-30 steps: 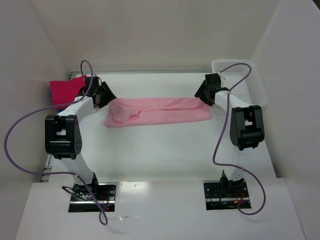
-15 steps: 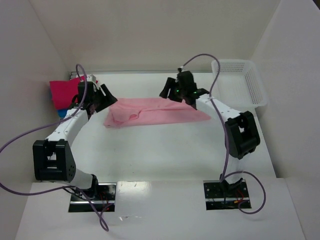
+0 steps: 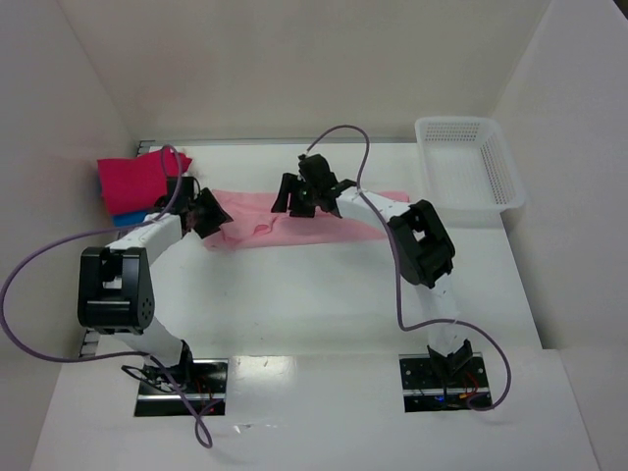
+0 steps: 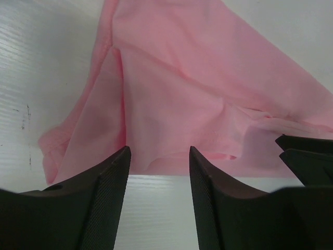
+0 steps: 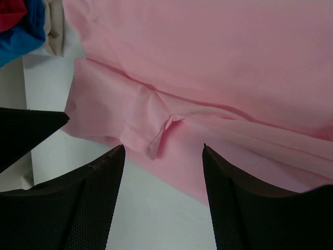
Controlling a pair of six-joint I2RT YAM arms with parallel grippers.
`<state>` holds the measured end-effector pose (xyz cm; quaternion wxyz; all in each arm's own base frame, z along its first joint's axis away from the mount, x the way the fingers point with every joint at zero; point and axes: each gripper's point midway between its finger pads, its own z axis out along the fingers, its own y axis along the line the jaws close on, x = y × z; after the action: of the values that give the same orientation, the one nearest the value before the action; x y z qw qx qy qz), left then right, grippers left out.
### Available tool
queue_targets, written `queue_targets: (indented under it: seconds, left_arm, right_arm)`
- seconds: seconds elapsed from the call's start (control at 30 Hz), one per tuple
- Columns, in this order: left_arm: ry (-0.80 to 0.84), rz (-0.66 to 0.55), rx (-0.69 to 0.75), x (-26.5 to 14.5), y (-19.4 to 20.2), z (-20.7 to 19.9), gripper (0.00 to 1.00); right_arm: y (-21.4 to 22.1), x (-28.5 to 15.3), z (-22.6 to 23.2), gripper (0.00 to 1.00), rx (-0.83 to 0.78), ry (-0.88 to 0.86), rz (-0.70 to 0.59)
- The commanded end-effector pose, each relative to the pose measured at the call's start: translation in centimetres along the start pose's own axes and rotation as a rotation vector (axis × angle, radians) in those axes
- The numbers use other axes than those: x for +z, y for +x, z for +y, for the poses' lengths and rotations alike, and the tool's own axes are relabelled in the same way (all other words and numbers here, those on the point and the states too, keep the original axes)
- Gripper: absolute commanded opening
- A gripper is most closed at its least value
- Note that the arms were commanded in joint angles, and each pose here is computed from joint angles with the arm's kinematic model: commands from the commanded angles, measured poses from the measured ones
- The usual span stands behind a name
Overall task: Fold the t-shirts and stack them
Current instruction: Fold the other side of the tshirt into a rectangle
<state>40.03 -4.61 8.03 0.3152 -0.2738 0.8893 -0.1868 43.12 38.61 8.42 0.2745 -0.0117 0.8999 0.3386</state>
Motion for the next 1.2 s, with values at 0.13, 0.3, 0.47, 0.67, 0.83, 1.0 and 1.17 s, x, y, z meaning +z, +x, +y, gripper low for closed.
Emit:
queue_targets:
  seconds: [0.13, 0.3, 0.47, 0.67, 0.83, 1.0, 1.17]
  left_arm:
    - [0.019, 0.023, -0.045, 1.6, 0.5, 0.6, 0.56]
    - [0.026, 0.061, -0.072, 2.5, 0.9, 1.5, 0.56]
    - [0.032, 0.074, -0.067, 2.9, 1.2, 1.6, 0.55]
    - [0.053, 0.076, -0.062, 2.5, 1.2, 1.1, 0.46]
    - [0.062, 0.083, -0.063, 2.5, 1.3, 1.0, 0.38]
    - [0.073, 0.099, -0.054, 2.4, 1.6, 0.8, 0.16]
    - [0.123, 0.087, -0.031, 1.7, 0.3, -0.8, 0.06]
  right_arm:
    - [1.1, 2.2, 2.7, 0.66, 0.027, -0.073, 0.032]
    - [2.6, 3.3, 2.9, 0.61, 0.049, -0.091, 0.068]
    - [3.4, 3.8, 3.2, 0.54, 0.059, -0.081, 0.08]
    - [3.0, 3.9, 3.7, 0.46, 0.08, -0.094, 0.067]
    - [3.0, 3.8, 4.5, 0.37, 0.081, -0.106, 0.065]
    - [3.0, 4.1, 4.5, 0.2, 0.09, -0.106, 0.066]
    - [1.4, 3.2, 5.5, 0.18, 0.084, -0.108, 0.021]
